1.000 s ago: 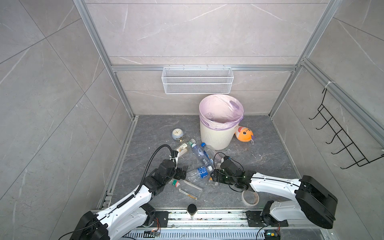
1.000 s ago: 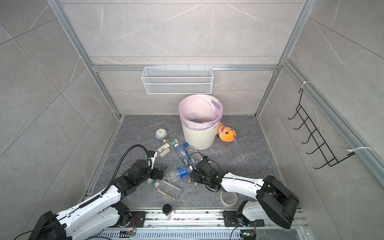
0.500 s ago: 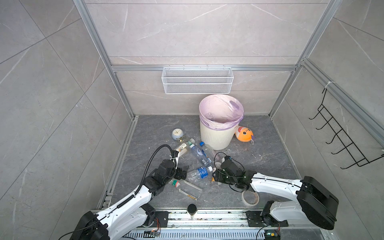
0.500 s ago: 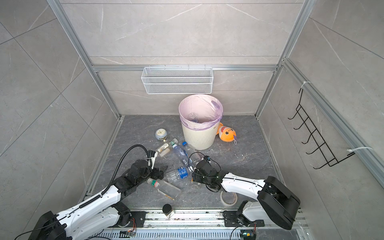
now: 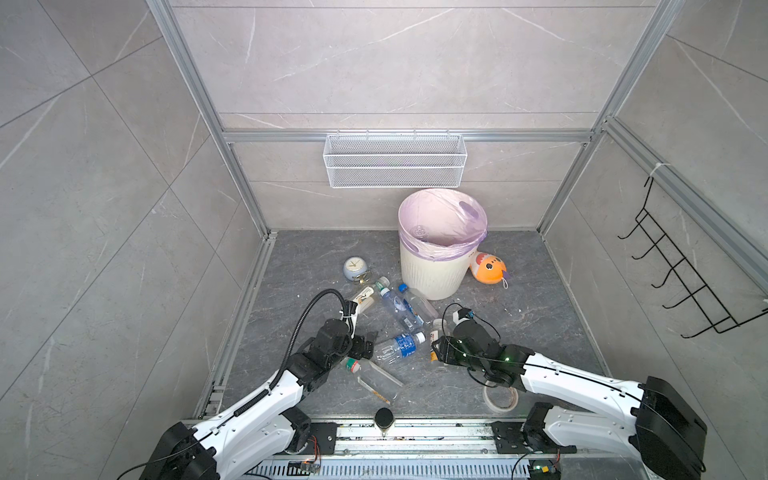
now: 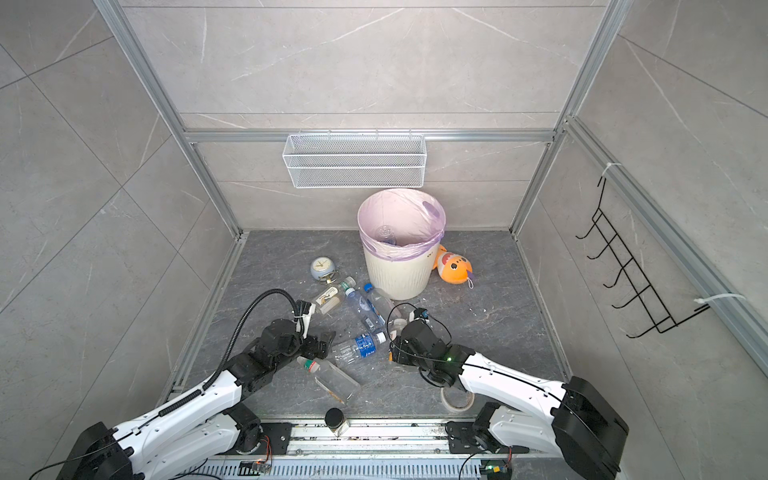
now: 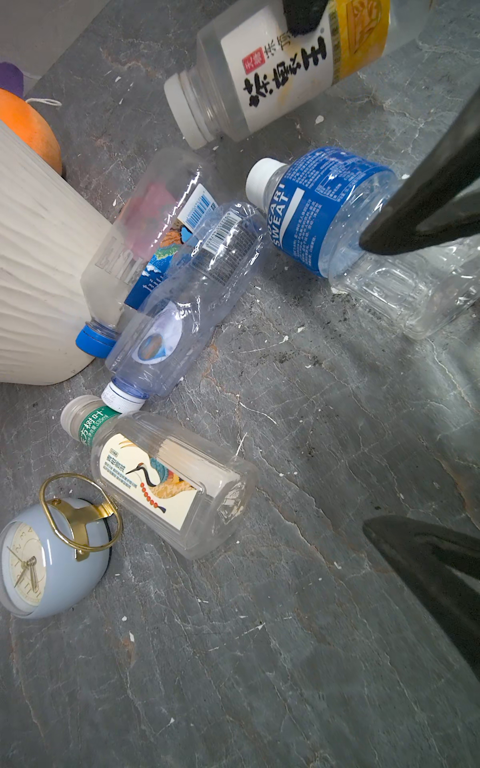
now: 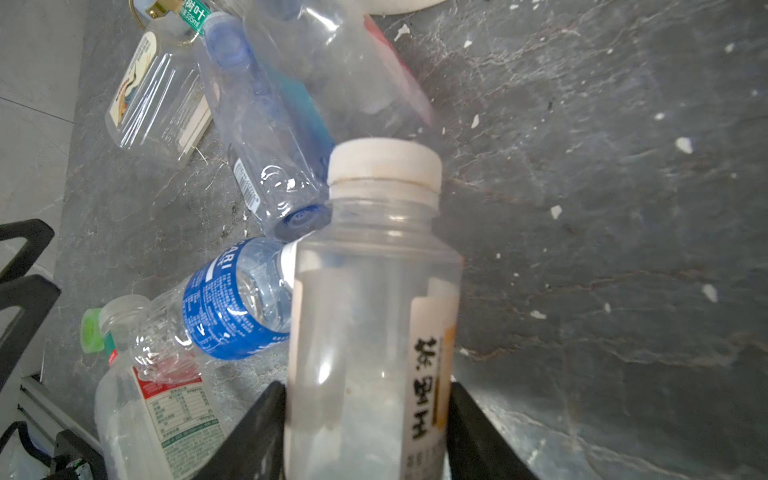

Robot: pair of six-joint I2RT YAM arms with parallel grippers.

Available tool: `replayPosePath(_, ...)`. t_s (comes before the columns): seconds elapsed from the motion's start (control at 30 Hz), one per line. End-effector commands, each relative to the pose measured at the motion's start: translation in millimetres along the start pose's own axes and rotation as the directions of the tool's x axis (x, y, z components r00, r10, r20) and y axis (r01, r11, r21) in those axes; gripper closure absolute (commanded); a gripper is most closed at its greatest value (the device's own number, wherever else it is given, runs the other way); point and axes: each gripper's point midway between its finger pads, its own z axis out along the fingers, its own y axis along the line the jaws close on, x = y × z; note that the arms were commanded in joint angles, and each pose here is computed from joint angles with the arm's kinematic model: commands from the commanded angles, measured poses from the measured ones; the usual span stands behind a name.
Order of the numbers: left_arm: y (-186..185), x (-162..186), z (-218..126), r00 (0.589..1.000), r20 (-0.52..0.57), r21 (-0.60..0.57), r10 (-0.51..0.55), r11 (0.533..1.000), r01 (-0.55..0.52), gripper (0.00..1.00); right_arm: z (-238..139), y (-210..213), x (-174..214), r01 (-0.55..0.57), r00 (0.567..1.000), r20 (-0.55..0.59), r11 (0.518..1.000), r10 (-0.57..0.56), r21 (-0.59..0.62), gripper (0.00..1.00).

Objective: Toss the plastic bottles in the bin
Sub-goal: 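Lift the yellow-labelled bottle with the right gripper toward the bin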

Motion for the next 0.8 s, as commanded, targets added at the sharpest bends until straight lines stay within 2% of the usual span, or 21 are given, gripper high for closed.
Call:
replayPosePath(0.0, -6.5, -10.1, -1.5, 0.999, 0.039, 0.030, 0.022, 0.999, -0.023, 0.00, -6.7, -11.2, 3.8, 0.036, 0.999, 0.010, 0.999, -0.037, 0.030, 0.43)
replayPosePath(0.47, -6.8, -9.4, -1.2, 0.999, 0.035, 0.032, 0.023, 0.999, -0.024, 0.00, -47.1, 1.1, -21.8, 0.108, 0.984, 0.143, 0.993, -0.101, -0.041, 0.44)
replayPosePath(0.77, -6.3, -9.6, -1.4, 0.999, 0.036, 0.030, 0.022, 0.999, -0.023, 0.00, -72.8, 7.2, -42.8, 0.144, 0.966, 0.221, 0.989, -0.135, -0.029, 0.45)
